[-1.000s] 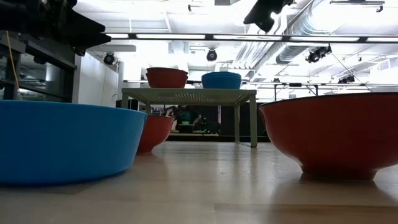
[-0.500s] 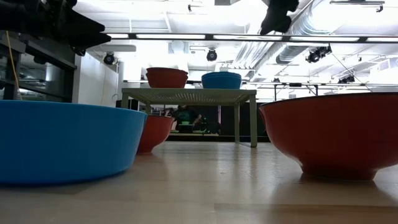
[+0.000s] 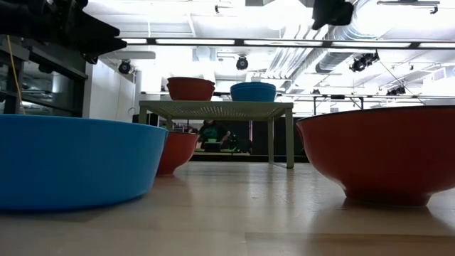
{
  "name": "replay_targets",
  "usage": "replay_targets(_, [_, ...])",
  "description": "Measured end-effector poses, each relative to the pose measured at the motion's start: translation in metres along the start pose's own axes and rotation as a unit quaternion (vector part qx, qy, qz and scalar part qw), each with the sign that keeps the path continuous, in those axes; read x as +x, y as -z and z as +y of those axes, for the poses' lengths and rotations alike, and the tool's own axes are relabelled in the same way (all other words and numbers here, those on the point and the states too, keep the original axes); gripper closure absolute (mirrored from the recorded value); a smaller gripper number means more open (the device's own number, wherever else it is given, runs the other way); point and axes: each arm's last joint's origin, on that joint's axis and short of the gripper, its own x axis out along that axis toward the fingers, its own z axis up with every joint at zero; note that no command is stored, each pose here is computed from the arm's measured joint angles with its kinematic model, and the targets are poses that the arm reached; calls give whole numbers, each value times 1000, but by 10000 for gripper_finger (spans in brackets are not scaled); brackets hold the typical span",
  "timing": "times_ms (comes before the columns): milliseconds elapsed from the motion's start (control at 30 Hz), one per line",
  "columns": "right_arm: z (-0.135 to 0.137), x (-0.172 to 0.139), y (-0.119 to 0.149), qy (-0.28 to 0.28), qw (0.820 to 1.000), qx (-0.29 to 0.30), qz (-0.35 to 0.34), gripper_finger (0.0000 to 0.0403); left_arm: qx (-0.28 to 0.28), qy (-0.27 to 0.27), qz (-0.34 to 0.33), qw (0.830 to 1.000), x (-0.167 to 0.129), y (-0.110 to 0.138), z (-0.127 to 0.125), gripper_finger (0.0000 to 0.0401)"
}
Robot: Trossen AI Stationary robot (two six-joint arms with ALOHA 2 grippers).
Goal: Pick & Place Mini bowls
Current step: Stack the white and red bowl on top of the stacked white and red bowls on the shelf
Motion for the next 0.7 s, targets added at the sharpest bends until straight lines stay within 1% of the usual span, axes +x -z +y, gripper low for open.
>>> replay_targets(167, [17,0,13,16,998,56,16,301,0,-1,0,1000,0,0,0,206])
replay_targets(367, [40,0,28,26,994,105,18,301,0,-1,2,1000,0,0,0,206])
replay_targets(467, [52,3,35,30,992,122,21,301,0,-1,3,1000,0,1,0,206])
replay_targets(700, [83,25,52,33,986,142,76,301,0,1,3,1000,0,1,0,206])
